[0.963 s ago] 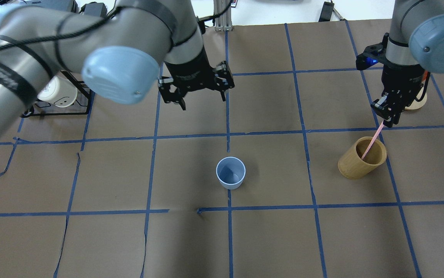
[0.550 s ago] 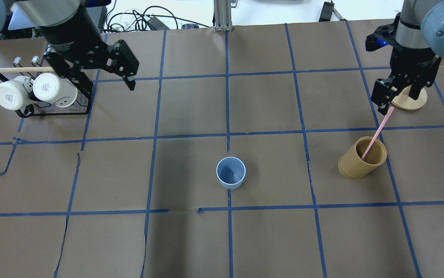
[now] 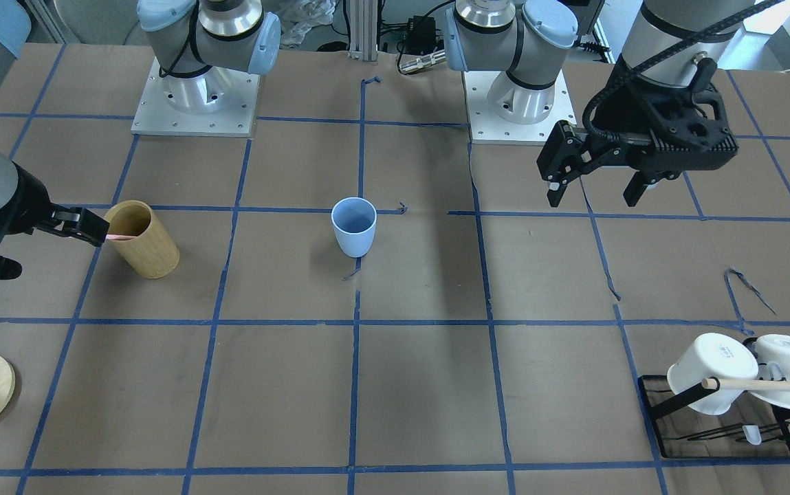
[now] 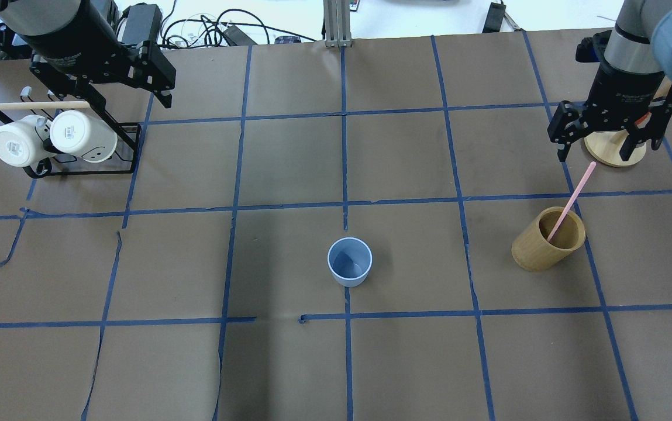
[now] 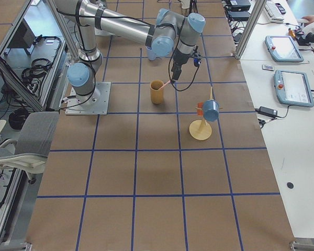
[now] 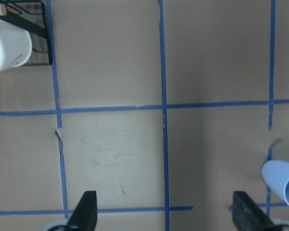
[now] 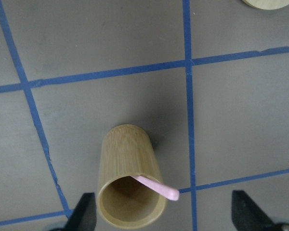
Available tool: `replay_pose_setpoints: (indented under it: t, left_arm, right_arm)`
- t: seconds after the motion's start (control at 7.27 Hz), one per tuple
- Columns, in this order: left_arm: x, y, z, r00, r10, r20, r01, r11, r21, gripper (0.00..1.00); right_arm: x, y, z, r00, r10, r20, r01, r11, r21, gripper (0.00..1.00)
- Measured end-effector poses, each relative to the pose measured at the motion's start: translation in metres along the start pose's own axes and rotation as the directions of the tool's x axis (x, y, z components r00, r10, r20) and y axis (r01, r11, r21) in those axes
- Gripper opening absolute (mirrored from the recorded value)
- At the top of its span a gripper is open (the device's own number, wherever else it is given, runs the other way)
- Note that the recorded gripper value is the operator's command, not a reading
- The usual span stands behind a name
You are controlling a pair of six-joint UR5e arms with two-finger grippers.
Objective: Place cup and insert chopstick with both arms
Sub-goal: 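Return the left arm to rest while the right gripper lowers over the bamboo cup, then grasp the pink chopstick tip with the right gripper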
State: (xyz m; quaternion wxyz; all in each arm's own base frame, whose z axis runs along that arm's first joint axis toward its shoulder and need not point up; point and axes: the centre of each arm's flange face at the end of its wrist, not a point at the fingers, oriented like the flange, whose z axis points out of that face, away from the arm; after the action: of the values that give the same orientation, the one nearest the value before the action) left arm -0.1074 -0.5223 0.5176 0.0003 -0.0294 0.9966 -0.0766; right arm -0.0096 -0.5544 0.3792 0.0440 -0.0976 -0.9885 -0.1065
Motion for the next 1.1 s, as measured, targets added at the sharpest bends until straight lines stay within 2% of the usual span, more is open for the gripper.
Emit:
replay_pose_setpoints:
  t: [0.14,0.28,0.55,0.69,0.83,1.1]
  left_arm:
    - [0.006,0.002,0.004,1.0,-0.027,-0.009,0.027,1.0,0.007,1.0]
    - [0.014,0.007,0.006,0.999,-0.034,-0.017,0.034,0.999,0.003,1.0]
    - [0.021,0.017,0.007,1.0,-0.023,-0.021,0.022,0.999,-0.036,1.0]
    - [0.02,0.024,0.006,1.0,-0.023,-0.02,0.021,0.997,-0.072,1.0]
    - [0.02,0.028,0.007,1.0,-0.021,-0.02,0.019,0.996,-0.09,1.0]
    - [0.019,0.032,0.006,1.0,-0.019,-0.013,0.018,0.995,-0.097,1.0]
  right_arm:
    - [-0.002,0.0,0.0,0.997,0.072,0.019,-0.072,0.997,0.025,1.0]
    - [-0.002,0.003,0.007,0.994,0.107,0.014,-0.107,0.993,0.054,1.0]
    - [0.0,0.019,0.041,0.989,0.142,-0.045,-0.137,0.985,0.107,0.99]
    - [-0.001,0.026,0.06,0.986,0.151,-0.065,-0.142,0.982,0.121,0.83]
    - [-0.002,0.031,0.07,0.986,0.152,-0.07,-0.143,0.983,0.119,0.8]
    - [-0.004,0.041,0.065,0.987,0.149,-0.066,-0.142,0.984,0.106,0.8]
